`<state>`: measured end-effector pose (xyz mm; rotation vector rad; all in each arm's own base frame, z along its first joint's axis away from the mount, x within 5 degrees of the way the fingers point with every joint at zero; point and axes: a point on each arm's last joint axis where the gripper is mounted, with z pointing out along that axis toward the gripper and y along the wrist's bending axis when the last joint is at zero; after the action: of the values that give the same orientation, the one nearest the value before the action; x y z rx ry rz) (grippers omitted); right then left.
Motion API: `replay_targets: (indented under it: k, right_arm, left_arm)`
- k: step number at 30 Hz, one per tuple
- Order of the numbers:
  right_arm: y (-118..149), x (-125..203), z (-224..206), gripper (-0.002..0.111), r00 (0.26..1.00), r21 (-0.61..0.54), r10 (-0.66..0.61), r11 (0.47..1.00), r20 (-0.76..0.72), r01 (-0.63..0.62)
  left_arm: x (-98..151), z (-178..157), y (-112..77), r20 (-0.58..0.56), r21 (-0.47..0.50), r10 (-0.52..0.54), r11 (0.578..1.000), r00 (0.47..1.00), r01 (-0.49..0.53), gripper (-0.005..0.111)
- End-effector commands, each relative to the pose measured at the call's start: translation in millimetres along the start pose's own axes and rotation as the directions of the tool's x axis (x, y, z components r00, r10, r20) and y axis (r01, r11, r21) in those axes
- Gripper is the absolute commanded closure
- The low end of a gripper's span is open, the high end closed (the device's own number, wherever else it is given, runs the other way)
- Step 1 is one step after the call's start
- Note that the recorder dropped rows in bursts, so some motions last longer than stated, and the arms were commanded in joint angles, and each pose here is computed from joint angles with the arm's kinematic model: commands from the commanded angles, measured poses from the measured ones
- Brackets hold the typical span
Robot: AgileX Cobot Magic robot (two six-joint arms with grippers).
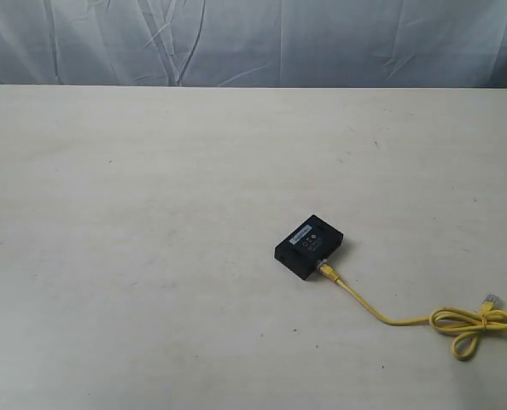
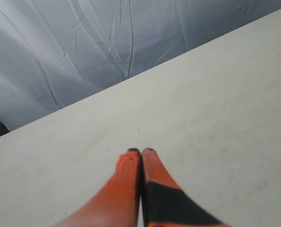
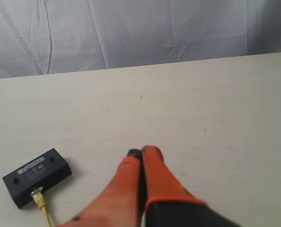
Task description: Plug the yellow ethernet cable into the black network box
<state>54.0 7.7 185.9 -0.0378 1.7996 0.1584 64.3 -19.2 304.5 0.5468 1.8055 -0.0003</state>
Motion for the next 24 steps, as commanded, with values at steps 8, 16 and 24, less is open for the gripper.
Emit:
replay_targets:
  k: [8,16,24]
  right_arm:
    - [0,0,0,0.108,1.0,0.004,-0.006,1.0,0.011,0.006]
    - [0,0,0,0.108,1.0,0.004,-0.006,1.0,0.011,0.006]
    - [0,0,0,0.108,1.0,0.004,-0.006,1.0,0.011,0.006]
  left_arm:
    - [0,-1,-0.2,0.011,-0.002,-0.006,1.0,1.0,0.006,0.107]
    - [0,-1,-0.2,0.011,-0.002,-0.006,1.0,1.0,0.006,0.107]
    - [16,-3,4.2,0.02,-0.155,-0.103,0.982,0.995,0.104,0.107]
